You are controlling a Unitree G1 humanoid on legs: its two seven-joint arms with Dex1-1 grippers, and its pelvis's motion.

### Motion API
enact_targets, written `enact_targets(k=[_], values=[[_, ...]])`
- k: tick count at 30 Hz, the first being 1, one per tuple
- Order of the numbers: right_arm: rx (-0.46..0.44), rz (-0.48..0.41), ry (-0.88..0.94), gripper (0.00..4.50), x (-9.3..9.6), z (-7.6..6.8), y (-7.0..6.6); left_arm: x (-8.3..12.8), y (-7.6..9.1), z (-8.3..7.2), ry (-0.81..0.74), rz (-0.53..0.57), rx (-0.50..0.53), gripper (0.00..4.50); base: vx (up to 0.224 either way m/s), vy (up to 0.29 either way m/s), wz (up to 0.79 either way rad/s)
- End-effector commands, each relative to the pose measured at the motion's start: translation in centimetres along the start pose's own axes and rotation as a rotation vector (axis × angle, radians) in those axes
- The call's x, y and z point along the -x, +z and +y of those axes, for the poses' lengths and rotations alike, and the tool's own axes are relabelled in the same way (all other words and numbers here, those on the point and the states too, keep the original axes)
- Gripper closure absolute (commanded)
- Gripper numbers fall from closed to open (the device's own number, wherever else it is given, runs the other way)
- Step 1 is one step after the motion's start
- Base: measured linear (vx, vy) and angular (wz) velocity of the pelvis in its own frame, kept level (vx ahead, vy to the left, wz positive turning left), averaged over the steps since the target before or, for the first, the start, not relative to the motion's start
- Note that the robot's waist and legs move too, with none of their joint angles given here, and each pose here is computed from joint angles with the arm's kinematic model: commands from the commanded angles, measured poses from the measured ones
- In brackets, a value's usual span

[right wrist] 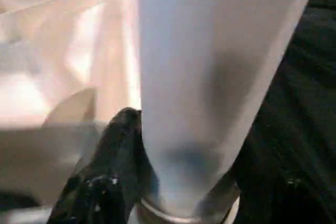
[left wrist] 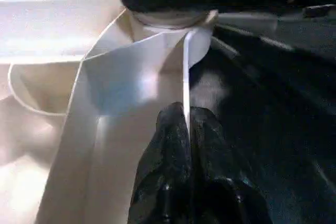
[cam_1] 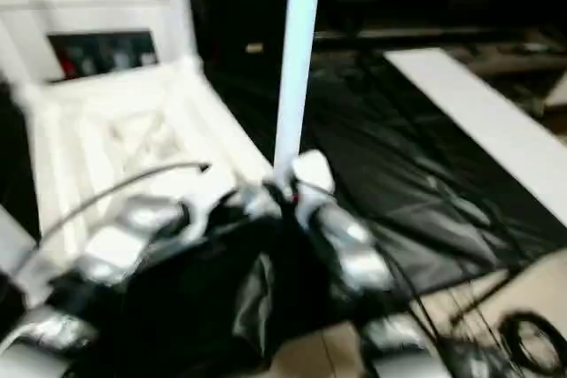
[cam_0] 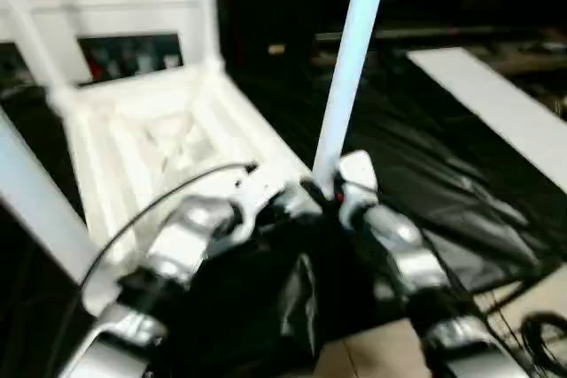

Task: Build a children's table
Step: Rotate leg to tighten

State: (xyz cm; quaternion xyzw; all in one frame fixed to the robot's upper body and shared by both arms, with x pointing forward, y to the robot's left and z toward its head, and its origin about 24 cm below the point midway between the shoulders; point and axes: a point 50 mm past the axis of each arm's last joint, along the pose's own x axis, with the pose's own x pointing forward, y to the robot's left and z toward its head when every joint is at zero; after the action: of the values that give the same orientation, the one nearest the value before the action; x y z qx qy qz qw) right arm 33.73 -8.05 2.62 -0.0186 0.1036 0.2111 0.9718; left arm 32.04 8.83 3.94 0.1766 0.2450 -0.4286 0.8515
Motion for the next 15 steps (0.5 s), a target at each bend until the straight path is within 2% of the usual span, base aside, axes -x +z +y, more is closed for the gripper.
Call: enact_targets(k=[1, 3, 5, 6, 8, 9, 13, 15], values=[[-0.044, 0.073, 0.042, 2.29, -0.5, 2.3, -1.2, -1.7, -1.4, -2.1, -0.056, 0.095, -0.006, 4.50, 0.000, 0.000, 0.00], [-0.041, 0.075, 0.055, 2.34, -0.6, 2.6, -1.2, -1.7, -1.4, -2.1, -0.056, 0.099, -0.013, 4.50, 0.000, 0.000, 0.00], [-0.003, 0.049, 0.158, 2.34, -0.6, 3.6, -0.9, -1.6, -1.4, -2.0, -0.062, 0.097, -0.018, 4.50, 0.000, 0.000, 0.00], [0.002, 0.029, 0.202, 2.05, -0.5, 3.9, -0.7, -1.5, -1.4, -2.0, -0.066, 0.097, -0.022, 4.50, 0.000, 0.000, 0.00], [-0.054, -0.025, 0.221, 1.74, -0.4, 4.1, -0.2, -1.5, -1.5, -2.0, -0.070, 0.099, -0.031, 4.50, 0.000, 0.000, 0.00], [-0.077, -0.035, 0.231, 1.67, -0.3, 4.0, -0.1, -1.5, -1.6, -2.0, -0.069, 0.101, -0.030, 4.50, 0.000, 0.000, 0.00], [-0.054, -0.043, 0.234, 1.31, -0.3, 3.3, 0.0, -1.3, -1.7, -1.9, -0.078, 0.106, -0.041, 4.50, 0.000, 0.000, 0.00], [-0.030, -0.042, 0.272, 1.22, 0.2, 1.9, 0.3, -0.8, -1.9, -1.8, -0.105, 0.105, -0.060, 4.50, 0.000, 0.000, 0.00]])
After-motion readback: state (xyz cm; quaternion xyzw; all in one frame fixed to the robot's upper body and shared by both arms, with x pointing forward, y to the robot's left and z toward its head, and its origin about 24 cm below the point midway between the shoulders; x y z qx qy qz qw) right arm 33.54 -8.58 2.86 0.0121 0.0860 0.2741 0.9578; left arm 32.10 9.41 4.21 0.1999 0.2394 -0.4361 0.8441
